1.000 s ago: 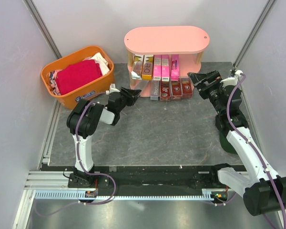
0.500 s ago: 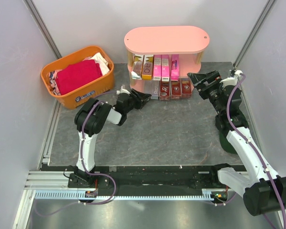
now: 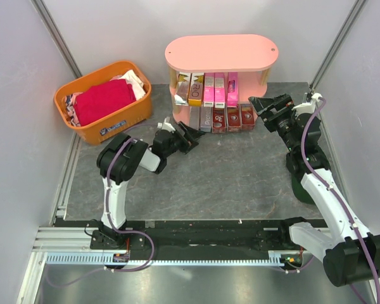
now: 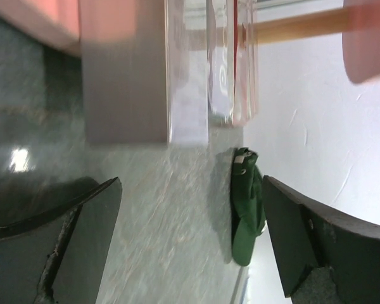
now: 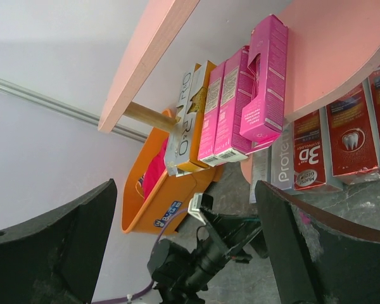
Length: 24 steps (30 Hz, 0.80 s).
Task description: Place and organize the toothpastes onto the shelf
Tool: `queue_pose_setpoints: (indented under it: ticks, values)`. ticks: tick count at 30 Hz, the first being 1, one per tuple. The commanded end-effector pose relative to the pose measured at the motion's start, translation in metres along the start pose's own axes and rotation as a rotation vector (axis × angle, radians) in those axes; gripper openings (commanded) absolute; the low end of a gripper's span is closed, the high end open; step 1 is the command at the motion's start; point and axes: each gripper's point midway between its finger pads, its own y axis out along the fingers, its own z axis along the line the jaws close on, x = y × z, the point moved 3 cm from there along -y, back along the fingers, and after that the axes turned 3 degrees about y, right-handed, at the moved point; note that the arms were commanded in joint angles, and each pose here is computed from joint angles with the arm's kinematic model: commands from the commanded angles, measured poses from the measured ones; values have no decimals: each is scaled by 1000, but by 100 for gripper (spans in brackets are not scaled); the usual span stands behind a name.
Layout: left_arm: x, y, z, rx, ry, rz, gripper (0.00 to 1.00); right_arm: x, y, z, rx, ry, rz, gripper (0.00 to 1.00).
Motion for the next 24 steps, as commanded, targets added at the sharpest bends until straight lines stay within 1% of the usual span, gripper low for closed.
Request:
queue_pose_setpoints:
  ticks: [1, 3, 4, 6, 7, 9, 10, 11, 13, 14, 15, 18, 19, 21, 22, 24]
  values:
    - [4, -25, -22, -68, 176, -46, 99, 9, -2, 18, 55, -39, -18, 98]
    - [2, -36, -23, -65, 202, -49, 99, 9, -1, 17, 54, -48, -18, 98]
    - [6, -42, -35, -77, 239, -62, 99, 9, -1, 17, 54, -54, -18, 98]
    - [7, -51, -39, -50, 279, -68, 99, 10, 0, 17, 50, -75, -18, 98]
    - [13, -57, -48, -32, 335, -76, 99, 10, 0, 14, 34, -84, -16, 98]
    - [19, -63, -57, 6, 391, -85, 99, 11, 2, 13, 23, -121, -14, 98]
    - [23, -65, -60, 26, 452, -88, 99, 10, 2, 9, 1, -131, -9, 98]
    - [27, -72, -72, 34, 480, -87, 100, 11, 4, 7, -15, -143, -11, 98]
    - [32, -80, -79, 50, 560, -94, 100, 11, 5, -1, -47, -183, -2, 98]
    - [37, -87, -88, 68, 581, -97, 100, 11, 6, -5, -68, -197, -6, 98]
    - [39, -91, -88, 97, 599, -96, 100, 11, 7, -9, -84, -210, -4, 98]
    - [55, -107, -99, 200, 668, -107, 100, 9, 6, -35, -189, -288, 7, 98]
    - [64, -110, -108, 226, 682, -140, 100, 5, 4, -46, -224, -322, 30, 98]
    - [68, -122, -110, 282, 698, -132, 100, 5, -1, -68, -309, -358, 19, 98]
    - [75, -125, -113, 312, 712, -153, 100, 2, -5, -77, -345, -370, 31, 98]
    - [77, -135, -115, 342, 727, -157, 100, -5, -13, -101, -409, -408, 49, 98]
